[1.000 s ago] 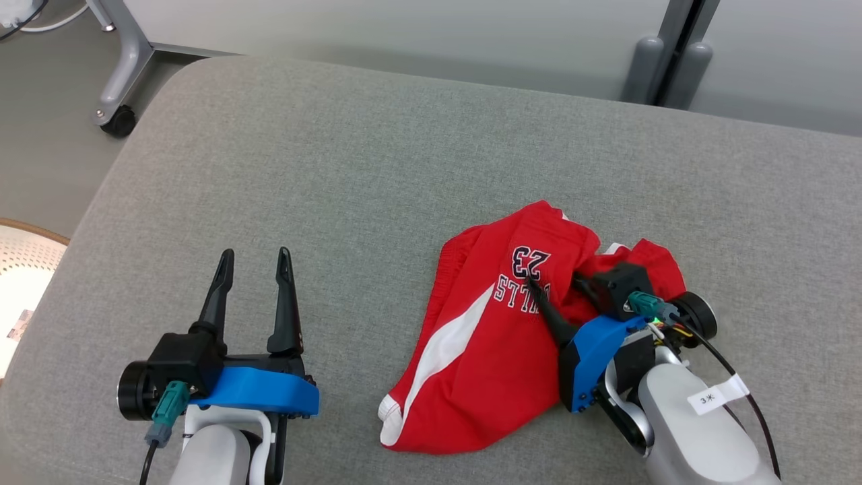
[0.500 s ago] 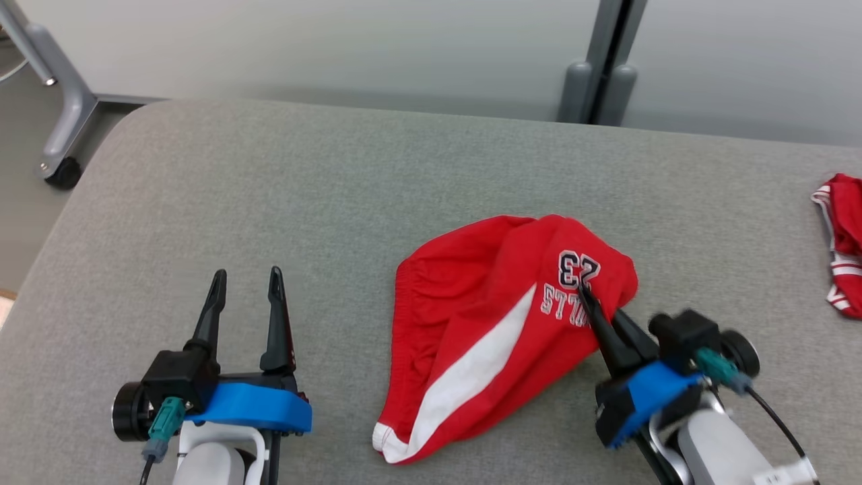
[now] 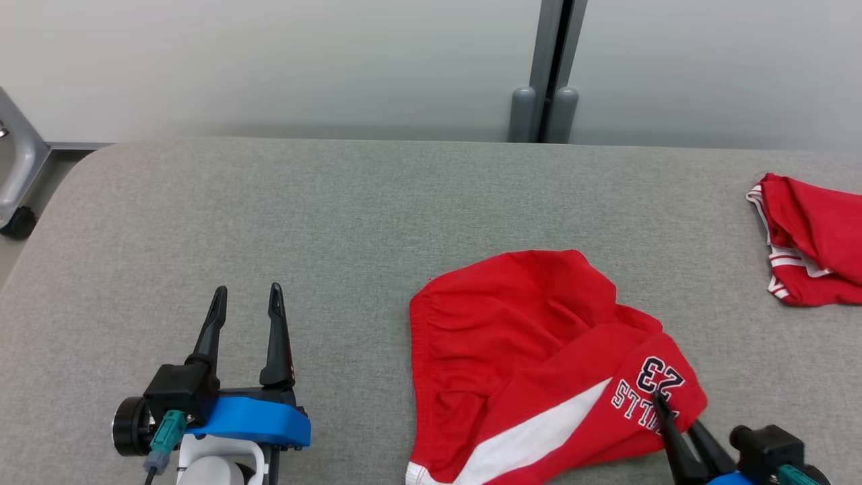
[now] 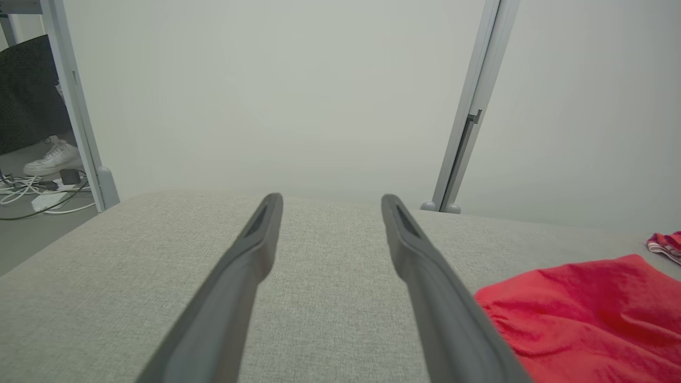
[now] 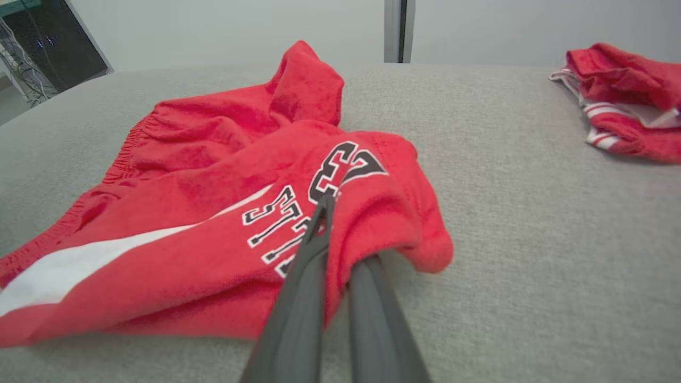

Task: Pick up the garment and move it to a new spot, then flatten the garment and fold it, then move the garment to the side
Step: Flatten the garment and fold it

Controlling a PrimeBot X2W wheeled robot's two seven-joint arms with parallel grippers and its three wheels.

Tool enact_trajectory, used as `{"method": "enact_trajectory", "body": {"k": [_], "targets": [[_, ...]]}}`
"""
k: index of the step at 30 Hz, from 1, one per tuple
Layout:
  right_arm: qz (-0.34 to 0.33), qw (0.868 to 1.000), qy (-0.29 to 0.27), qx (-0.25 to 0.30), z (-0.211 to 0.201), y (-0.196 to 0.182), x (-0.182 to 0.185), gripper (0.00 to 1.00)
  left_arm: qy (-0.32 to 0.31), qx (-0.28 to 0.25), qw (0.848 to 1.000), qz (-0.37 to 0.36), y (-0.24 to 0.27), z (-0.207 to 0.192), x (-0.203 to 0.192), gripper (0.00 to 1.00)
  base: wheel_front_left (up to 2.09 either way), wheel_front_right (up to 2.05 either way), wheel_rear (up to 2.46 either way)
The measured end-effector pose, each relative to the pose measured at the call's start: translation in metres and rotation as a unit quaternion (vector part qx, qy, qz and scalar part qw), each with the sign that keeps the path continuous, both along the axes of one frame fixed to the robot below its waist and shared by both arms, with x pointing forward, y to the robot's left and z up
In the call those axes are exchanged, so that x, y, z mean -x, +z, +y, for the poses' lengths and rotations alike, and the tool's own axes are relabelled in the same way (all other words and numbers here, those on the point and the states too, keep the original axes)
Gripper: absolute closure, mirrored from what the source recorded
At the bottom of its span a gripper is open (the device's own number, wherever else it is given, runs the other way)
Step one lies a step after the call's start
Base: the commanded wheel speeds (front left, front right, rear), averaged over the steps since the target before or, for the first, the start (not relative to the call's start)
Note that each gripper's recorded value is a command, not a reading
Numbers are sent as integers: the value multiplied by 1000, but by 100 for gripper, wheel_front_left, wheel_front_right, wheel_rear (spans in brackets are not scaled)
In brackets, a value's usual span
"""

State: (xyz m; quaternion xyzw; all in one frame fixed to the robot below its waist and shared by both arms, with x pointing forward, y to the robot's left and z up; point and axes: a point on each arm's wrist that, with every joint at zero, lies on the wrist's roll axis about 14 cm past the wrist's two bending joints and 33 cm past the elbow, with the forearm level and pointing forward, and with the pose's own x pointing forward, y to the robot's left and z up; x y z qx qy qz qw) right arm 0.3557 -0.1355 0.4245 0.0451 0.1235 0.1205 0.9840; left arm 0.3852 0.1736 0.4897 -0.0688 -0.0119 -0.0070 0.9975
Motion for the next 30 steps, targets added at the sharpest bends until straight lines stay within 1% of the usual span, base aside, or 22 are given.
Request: {"method": "enact_trajectory", "body": {"k": [4,8,13,17,19,23,27,30], "targets": [[-12,999,-30,-2,-16,7,1,0,-6,1,1000,0,0,-4,-1,0,0,0,0],[-45,997,-56,-2,-31,25,-5,0,-11,1,1000,1,-1,-7,0,0,0,0,0],[-83,994,-71,3,-39,48,-12,0,-13,1,1000,-1,0,-7,0,0,0,0,0],[-90,994,-60,11,-33,58,-20,0,-12,-1,1000,-1,0,-6,0,0,0,0,0],[-96,994,-47,13,-26,65,-27,0,-11,-1,1000,0,-1,-5,0,0,0,0,0],[-85,996,-18,19,-8,68,-35,0,-9,-3,1000,2,-2,-4,1,0,0,0,0],[-49,998,4,31,2,54,-39,0,-6,-4,1000,3,-2,-2,0,0,0,0,0],[-9,999,13,47,3,31,-37,0,-3,-5,1000,4,-3,0,-1,0,0,0,0]]}}
